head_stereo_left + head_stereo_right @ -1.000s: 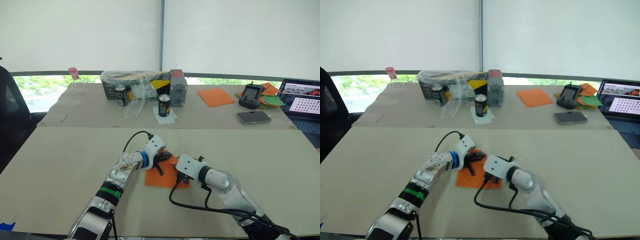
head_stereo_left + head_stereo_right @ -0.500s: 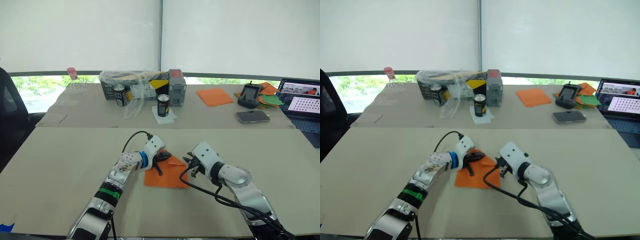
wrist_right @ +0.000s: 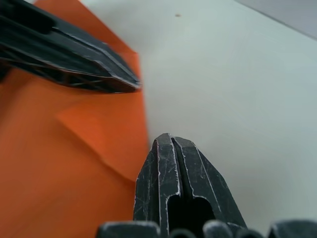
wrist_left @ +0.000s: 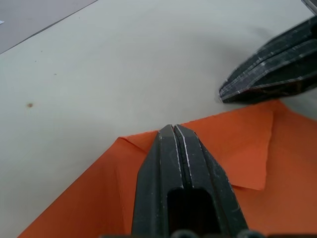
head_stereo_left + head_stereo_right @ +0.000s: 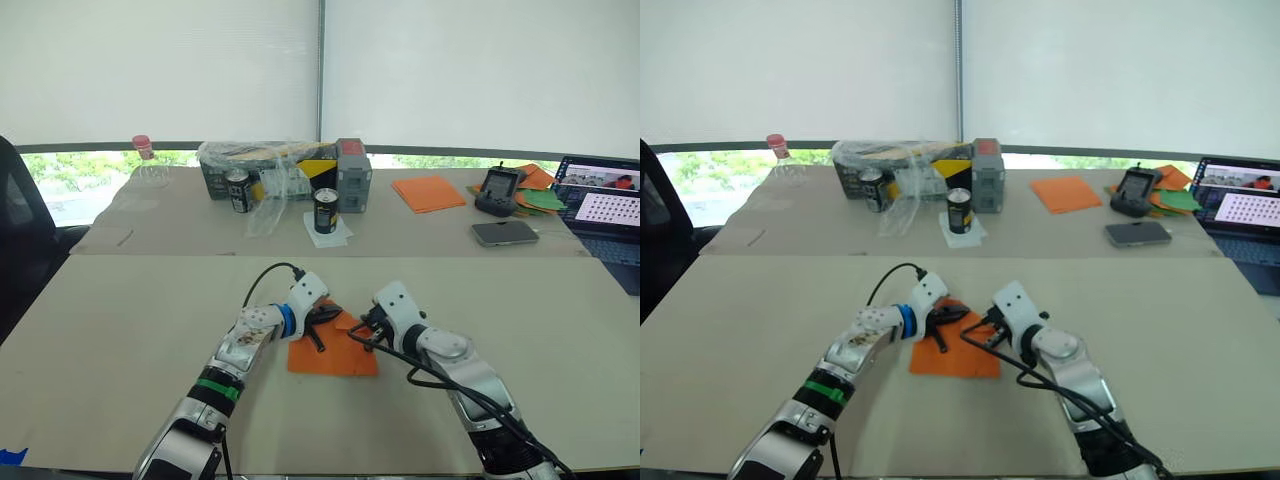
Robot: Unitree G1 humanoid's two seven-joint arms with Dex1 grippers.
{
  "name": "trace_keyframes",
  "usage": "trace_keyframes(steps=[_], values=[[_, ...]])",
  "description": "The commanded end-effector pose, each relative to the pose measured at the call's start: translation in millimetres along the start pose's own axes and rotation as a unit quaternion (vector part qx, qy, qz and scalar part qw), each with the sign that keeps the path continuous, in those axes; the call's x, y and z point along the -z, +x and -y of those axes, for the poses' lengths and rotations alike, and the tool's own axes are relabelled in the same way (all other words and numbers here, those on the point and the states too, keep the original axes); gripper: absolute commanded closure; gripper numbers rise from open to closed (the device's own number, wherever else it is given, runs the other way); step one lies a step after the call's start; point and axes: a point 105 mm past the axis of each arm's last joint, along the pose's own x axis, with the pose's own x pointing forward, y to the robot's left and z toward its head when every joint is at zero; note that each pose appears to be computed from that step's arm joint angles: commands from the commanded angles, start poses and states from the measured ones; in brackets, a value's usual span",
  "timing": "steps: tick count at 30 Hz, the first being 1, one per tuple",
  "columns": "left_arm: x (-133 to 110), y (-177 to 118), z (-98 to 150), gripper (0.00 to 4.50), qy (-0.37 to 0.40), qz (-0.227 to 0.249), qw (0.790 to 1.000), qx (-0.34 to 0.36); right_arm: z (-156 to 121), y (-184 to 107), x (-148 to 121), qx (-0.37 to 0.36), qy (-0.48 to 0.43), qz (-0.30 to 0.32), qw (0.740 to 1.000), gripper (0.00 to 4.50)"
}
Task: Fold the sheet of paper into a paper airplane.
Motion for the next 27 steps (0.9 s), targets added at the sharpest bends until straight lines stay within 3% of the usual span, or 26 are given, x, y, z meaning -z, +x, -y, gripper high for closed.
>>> trace_keyframes(steps=[1, 9, 12, 15, 23, 27], values=[[25, 0, 6, 4.5, -0.026, -0.042, 0.999, 0.0, -17, 2, -7, -0.032, 0.005, 0.014, 0.999, 4.48], [27, -4, 7, 4.5, -0.047, -0.04, 0.998, -0.007, -25, 4, -12, -0.043, -0.002, 0.029, 0.999, 4.48], [27, -7, 6, 4.5, -0.063, -0.035, 0.997, -0.014, -16, 1, -25, -0.023, -0.016, 0.058, 0.998, 4.48], [27, -14, 1, 4.5, -0.077, -0.032, 0.996, -0.024, -17, -11, -48, -0.046, -0.051, 0.102, 0.992, 4.48], [27, -25, -4, 4.5, -0.094, -0.031, 0.995, -0.029, -57, -24, -29, -0.16, -0.065, 0.055, 0.983, 4.48], [26, -27, -5, 4.5, -0.092, -0.034, 0.995, -0.031, -53, -16, -10, -0.136, -0.028, 0.005, 0.99, 4.48]])
